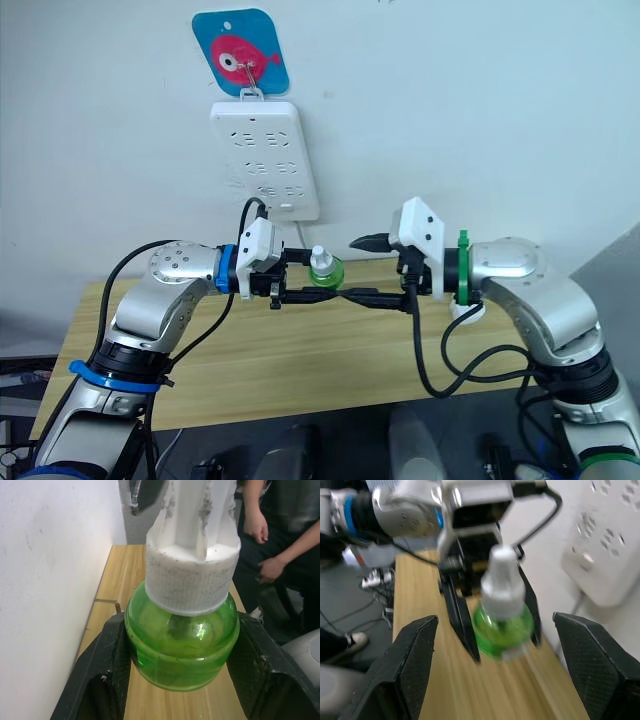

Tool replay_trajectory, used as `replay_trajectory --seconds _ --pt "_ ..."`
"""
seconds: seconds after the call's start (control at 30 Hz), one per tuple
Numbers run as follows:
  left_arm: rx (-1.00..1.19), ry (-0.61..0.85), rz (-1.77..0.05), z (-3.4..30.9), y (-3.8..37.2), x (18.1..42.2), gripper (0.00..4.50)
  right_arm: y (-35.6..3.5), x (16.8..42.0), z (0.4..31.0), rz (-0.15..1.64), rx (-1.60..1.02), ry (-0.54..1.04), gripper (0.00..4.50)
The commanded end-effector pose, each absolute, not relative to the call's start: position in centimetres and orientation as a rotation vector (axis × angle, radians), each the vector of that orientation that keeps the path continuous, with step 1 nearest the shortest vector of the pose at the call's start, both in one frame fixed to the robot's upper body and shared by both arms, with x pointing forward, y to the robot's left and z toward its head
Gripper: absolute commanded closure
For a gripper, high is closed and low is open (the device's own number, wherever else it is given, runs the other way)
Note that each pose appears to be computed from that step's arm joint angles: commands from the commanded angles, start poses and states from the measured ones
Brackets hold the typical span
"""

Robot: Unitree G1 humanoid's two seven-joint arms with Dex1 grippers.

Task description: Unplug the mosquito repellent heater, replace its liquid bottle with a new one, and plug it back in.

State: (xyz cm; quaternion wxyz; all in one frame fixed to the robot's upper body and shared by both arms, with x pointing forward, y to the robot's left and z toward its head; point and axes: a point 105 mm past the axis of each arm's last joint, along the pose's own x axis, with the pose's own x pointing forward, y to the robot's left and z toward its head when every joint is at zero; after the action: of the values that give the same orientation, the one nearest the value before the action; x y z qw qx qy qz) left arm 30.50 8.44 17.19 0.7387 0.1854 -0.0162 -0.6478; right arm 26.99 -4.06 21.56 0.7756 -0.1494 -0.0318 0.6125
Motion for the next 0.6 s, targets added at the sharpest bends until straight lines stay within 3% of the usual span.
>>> replay_trajectory --seconds 0.03,0.27,0.6 --pt "0.421 -0.087 -1.420 18.2 8.4 30.3 2.20 -2.1 27.5 22.5 1.253 -0.343 -0.160 0.66" --pt "0.418 -0.087 -1.422 18.0 8.2 30.2 2.20 -1.2 28.7 22.6 1.189 -0.343 -0.182 0.66" --pt "0.414 -0.077 -1.412 17.8 8.5 30.2 2.20 -6.2 29.7 22.1 1.141 -0.419 -0.081 0.66"
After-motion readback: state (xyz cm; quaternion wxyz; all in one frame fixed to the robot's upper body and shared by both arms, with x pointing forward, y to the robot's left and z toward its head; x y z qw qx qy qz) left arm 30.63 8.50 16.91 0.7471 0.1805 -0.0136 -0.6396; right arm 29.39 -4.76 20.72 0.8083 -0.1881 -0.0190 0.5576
